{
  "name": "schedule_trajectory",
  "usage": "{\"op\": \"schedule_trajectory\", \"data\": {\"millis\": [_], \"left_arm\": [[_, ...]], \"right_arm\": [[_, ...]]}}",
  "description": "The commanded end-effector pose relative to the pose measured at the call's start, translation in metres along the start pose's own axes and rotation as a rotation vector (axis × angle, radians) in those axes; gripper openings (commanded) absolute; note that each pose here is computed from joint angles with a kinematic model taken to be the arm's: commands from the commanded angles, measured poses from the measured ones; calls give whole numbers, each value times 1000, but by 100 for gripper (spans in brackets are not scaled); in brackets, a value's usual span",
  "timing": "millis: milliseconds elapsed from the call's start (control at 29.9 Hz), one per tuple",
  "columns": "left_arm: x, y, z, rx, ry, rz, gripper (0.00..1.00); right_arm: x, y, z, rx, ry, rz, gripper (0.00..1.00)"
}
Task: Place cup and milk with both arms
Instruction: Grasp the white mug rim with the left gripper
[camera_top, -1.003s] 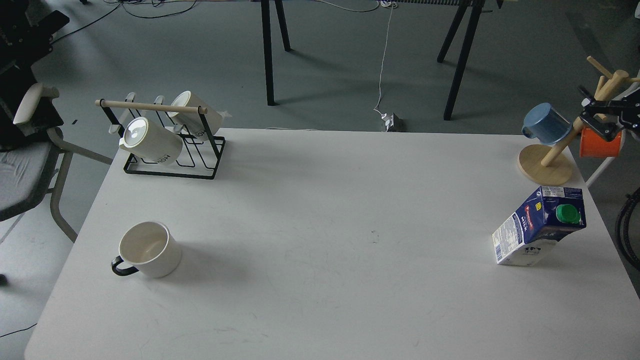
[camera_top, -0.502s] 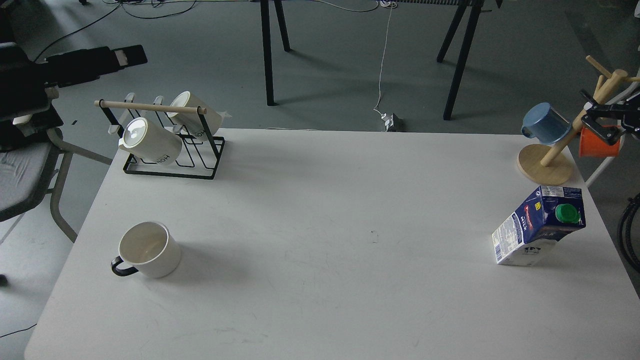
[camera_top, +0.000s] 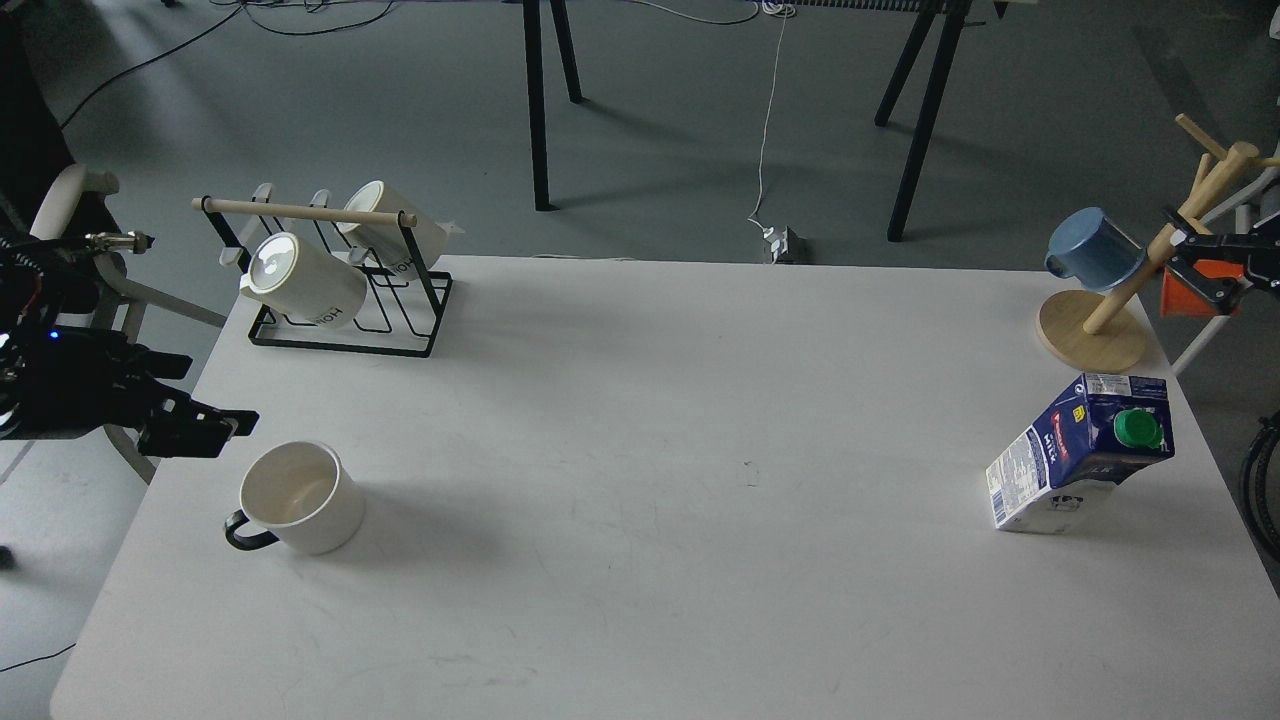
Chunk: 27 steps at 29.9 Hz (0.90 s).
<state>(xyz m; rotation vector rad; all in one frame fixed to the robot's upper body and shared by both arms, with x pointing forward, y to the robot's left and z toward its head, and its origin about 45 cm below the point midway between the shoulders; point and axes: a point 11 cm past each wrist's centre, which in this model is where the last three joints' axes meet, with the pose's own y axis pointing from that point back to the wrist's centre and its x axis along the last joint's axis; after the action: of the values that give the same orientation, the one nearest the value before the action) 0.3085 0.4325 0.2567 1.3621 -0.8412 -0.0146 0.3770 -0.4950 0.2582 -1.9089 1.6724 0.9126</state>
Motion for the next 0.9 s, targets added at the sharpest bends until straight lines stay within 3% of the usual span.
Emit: {"op": "schedule_trajectory", "data": {"millis": [0,334,870], "left_arm": [[-1,-8,3,-16,4,-3,100],[3,-53,21,-89,31,-2,100],[-17,-84,23,-102,78,-62,100]], "right_arm": [[-1,0,1,-1,-1,-2,99],[2,2,0,-2,2,8,99],[3,3,0,-2,3,10,99]]}}
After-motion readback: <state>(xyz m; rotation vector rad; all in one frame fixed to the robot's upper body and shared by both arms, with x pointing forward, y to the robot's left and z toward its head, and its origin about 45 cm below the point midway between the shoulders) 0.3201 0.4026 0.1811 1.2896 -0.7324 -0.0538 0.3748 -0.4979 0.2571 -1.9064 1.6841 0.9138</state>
